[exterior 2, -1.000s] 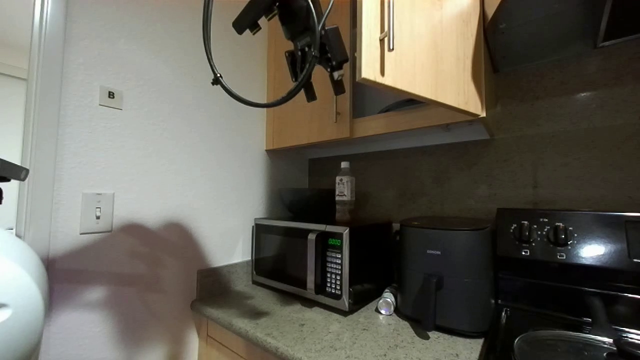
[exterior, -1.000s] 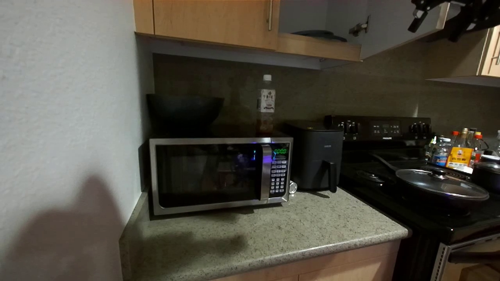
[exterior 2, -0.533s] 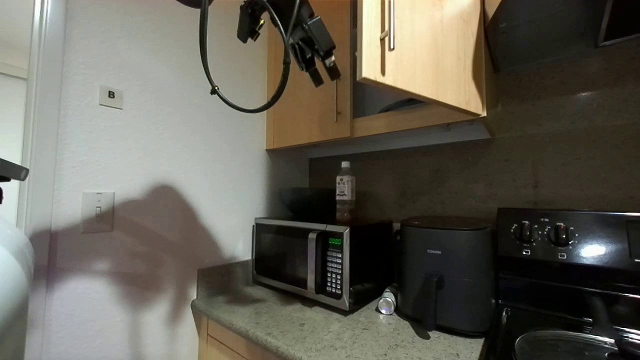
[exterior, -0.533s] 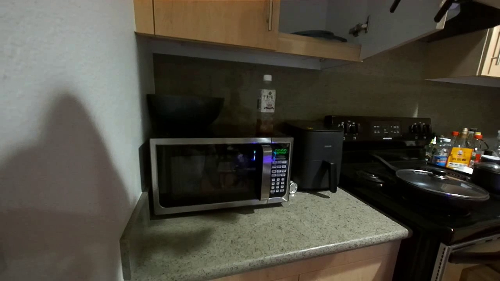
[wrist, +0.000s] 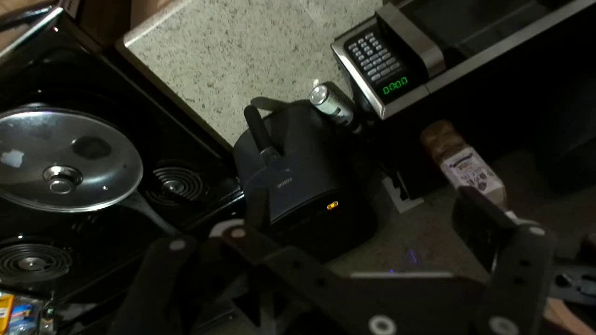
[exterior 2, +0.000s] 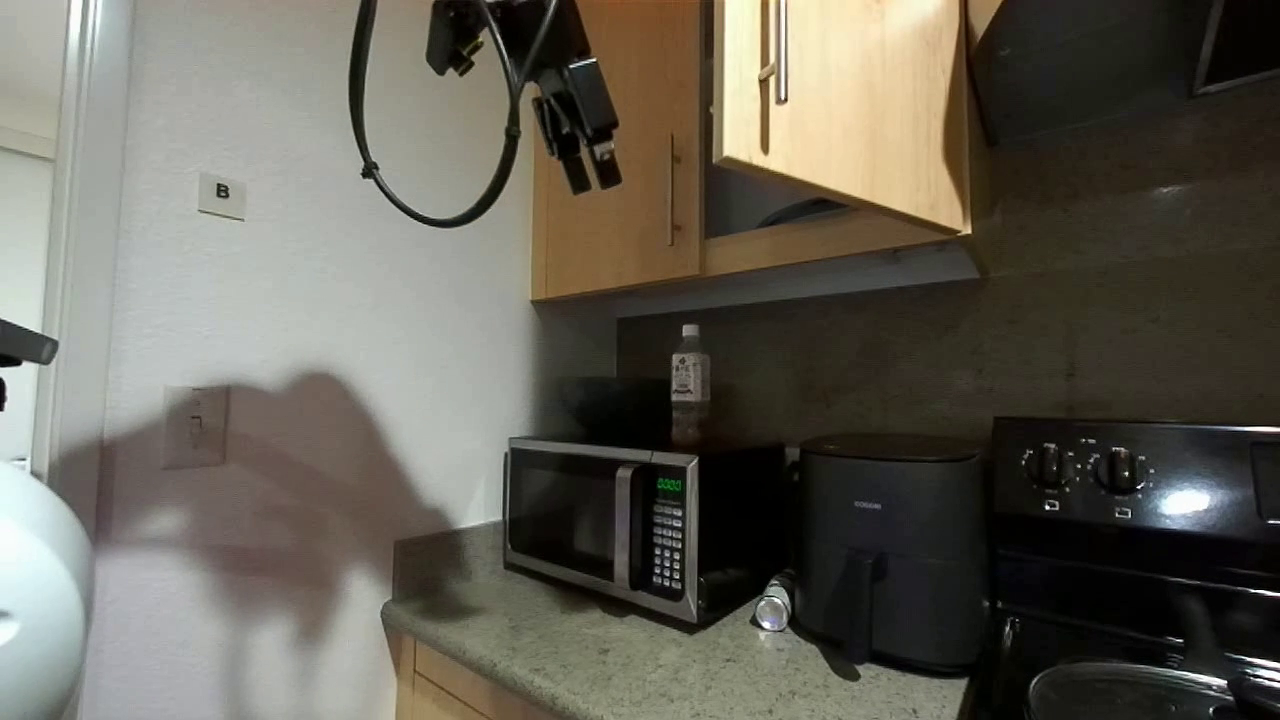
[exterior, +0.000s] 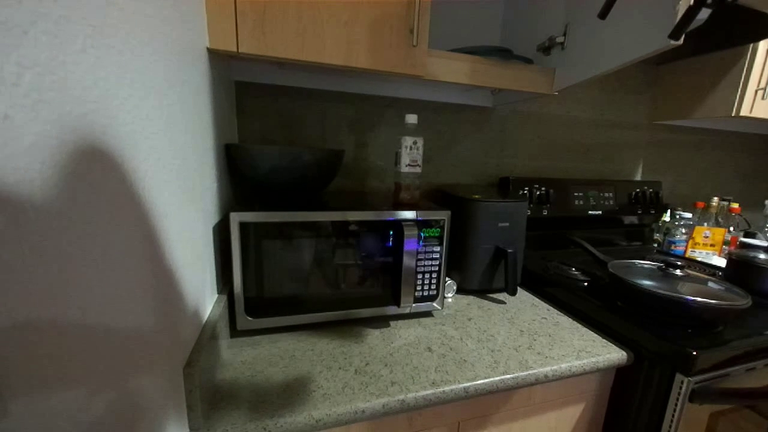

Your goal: Close the door of the top cabinet

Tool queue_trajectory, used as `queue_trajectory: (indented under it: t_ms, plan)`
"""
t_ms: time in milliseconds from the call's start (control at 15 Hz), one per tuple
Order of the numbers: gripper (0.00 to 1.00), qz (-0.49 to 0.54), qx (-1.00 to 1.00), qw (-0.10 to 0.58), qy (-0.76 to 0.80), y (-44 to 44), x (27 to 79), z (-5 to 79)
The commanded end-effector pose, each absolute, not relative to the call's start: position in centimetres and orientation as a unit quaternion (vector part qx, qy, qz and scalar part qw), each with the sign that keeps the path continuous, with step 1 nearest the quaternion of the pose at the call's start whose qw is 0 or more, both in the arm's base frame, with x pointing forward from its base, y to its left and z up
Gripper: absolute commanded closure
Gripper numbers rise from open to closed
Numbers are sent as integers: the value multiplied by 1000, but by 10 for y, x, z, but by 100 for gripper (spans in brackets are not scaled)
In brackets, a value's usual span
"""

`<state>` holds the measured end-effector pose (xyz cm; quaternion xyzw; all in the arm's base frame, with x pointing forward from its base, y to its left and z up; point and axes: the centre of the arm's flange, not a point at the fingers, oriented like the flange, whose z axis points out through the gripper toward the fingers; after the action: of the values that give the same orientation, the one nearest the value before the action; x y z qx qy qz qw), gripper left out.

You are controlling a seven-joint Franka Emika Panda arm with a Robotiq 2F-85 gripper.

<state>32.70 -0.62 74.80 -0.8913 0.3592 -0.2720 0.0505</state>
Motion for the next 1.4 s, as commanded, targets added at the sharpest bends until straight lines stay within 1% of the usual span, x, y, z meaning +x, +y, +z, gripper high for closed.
queue_trajectory:
  t_ms: [0, 67, 200, 467, 1067, 1200, 1267, 1333]
  plan:
    - [0, -262, -889, 52, 371, -3, 290, 737]
    - [0, -263, -894, 50, 360, -3, 311, 746]
    - [0, -268, -892, 50, 360, -2, 304, 748]
    - [0, -264, -893, 49, 360, -2, 308, 746]
    - [0, -300, -803, 57, 512, -107, 218, 744]
    - [0, -308, -789, 69, 527, -117, 209, 747]
    - [0, -302, -806, 64, 504, -115, 218, 754]
    - [0, -306, -801, 65, 510, -119, 211, 755]
